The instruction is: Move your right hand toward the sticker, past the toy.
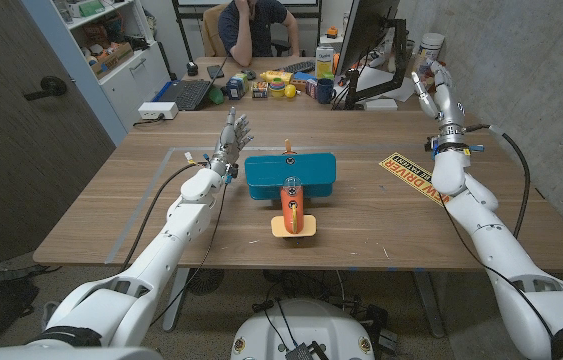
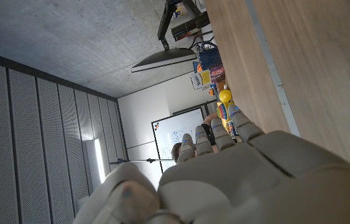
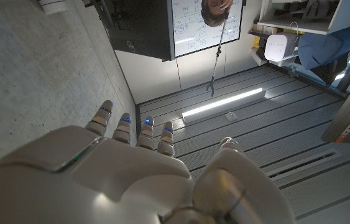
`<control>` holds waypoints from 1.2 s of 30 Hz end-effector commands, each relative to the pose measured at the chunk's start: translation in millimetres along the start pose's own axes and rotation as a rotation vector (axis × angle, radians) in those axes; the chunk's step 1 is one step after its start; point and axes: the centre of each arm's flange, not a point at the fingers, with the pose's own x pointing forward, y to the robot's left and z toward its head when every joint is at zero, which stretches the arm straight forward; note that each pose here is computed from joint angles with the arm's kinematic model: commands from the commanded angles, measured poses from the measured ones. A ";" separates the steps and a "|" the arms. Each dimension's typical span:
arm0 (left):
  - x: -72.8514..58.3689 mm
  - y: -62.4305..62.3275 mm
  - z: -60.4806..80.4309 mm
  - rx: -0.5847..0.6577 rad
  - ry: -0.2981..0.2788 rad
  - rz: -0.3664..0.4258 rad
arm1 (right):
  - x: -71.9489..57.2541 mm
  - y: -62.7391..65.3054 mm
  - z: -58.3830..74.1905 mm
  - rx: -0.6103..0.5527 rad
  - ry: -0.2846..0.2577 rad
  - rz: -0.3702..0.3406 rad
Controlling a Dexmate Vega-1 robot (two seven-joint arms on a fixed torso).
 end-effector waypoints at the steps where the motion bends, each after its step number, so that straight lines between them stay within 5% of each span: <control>1: 1.5 -3.7 3.8 0.012 -0.005 -0.008 | -12.4 -1.7 -0.9 -0.299 -0.063 -0.044; 8: 1.6 -5.9 5.4 0.019 -0.009 -0.011 | -21.7 3.3 0.4 -0.441 -0.008 -0.053; 14: 0.7 -8.3 5.0 0.020 -0.007 -0.011 | -25.9 9.2 -1.3 -0.519 0.094 0.001; 26: -3.1 -11.4 4.4 0.024 -0.006 -0.006 | -37.4 8.9 -24.7 -0.614 0.336 0.094; 36: -6.2 -13.2 5.2 0.027 -0.006 -0.006 | -45.7 10.8 -39.4 -0.608 0.462 0.174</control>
